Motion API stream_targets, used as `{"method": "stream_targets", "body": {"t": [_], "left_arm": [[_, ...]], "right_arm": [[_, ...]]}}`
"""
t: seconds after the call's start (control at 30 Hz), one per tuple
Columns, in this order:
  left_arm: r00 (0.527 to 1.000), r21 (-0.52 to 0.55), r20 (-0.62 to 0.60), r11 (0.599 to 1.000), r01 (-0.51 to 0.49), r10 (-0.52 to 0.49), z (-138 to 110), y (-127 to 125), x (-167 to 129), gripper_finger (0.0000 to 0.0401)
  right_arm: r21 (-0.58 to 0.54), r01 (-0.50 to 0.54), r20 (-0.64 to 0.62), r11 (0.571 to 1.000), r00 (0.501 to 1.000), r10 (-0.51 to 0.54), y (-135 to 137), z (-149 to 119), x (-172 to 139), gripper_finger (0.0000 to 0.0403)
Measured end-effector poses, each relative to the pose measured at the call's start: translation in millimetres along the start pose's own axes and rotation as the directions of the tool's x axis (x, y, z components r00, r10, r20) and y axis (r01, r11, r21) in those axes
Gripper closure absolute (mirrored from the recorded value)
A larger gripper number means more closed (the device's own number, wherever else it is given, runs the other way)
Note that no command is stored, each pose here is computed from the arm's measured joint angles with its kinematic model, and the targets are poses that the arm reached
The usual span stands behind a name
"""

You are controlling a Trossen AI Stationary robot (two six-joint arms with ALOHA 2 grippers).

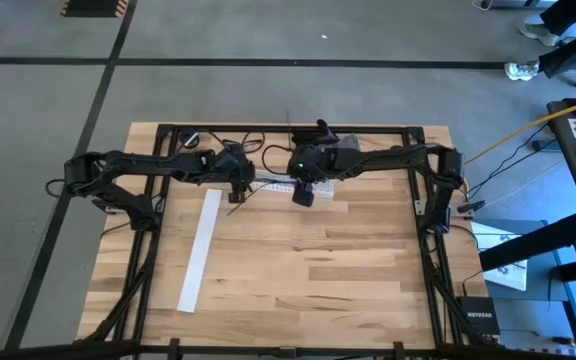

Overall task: Ziptie cables
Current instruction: Put the black zip tied cable wires into the white cable duct

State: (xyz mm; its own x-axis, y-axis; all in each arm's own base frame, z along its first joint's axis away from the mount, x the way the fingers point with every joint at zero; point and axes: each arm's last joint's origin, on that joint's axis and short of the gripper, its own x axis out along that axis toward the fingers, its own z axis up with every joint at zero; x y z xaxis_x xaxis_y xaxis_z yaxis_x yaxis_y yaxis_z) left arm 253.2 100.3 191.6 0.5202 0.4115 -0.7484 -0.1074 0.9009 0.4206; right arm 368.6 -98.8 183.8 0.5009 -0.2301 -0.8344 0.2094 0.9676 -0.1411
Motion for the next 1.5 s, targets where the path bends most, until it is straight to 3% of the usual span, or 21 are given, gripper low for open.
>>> {"method": "stream_targets", "body": {"t": [0.27, 0.4, 0.5, 0.67, 0.83, 1.03, 1.13, 1.33, 1.5], "left_arm": [[0.999, -0.045, -0.041, 0.999, 0.006, -0.008, -4.2, -2.8, 23.7, 0.0203], [0.998, -0.057, -0.054, 0.998, 0.027, -0.030, -8.0, -11.8, 30.5, 0.0203], [0.996, -0.065, -0.067, 0.996, 0.054, -0.059, -10.6, -21.5, 29.6, 0.0203], [0.993, -0.086, -0.071, 0.993, 0.084, -0.090, -7.1, -34.6, 22.2, 0.0203], [0.994, -0.074, -0.039, 0.992, 0.104, -0.107, -2.4, -42.0, 20.4, 0.0203], [0.994, -0.096, -0.023, 0.990, 0.104, -0.107, -1.5, -41.2, 19.9, 0.0203], [0.994, -0.114, -0.024, 0.989, 0.100, -0.103, -1.9, -41.1, 20.4, 0.0203], [0.996, -0.144, 0.003, 0.985, 0.092, -0.092, 0.7, -40.2, 20.9, 0.0203], [0.996, -0.157, 0.006, 0.984, 0.087, -0.087, 1.1, -39.9, 21.1, 0.0203]], "right_arm": [[-0.033, 0.045, -0.031, 0.998, 0.998, -0.046, -4.4, 2.5, -24.9, 0.0210], [-0.121, 0.157, -0.136, 0.980, 0.975, -0.173, -8.5, -7.0, -34.3, 0.0210], [-0.202, 0.148, -0.204, 0.968, 0.961, -0.189, -10.1, -13.8, -37.8, 0.0210], [-0.210, -0.022, -0.289, 0.978, 0.956, -0.040, -13.9, -25.2, -38.0, 0.0210], [-0.135, -0.205, -0.249, 0.969, 0.954, 0.167, -15.3, -28.4, -36.4, 0.0210], [-0.105, -0.287, -0.261, 0.952, 0.932, 0.252, -10.9, -42.7, -27.6, 0.0210], [-0.085, -0.303, -0.324, 0.949, 0.909, 0.261, -10.5, -47.0, -31.9, 0.0210], [-0.091, -0.278, -0.344, 0.956, 0.910, 0.231, -15.3, -30.3, -49.0, 0.0210], [-0.042, -0.308, -0.345, 0.951, 0.897, 0.276, -11.4, -28.5, -52.8, 0.0210]]}}
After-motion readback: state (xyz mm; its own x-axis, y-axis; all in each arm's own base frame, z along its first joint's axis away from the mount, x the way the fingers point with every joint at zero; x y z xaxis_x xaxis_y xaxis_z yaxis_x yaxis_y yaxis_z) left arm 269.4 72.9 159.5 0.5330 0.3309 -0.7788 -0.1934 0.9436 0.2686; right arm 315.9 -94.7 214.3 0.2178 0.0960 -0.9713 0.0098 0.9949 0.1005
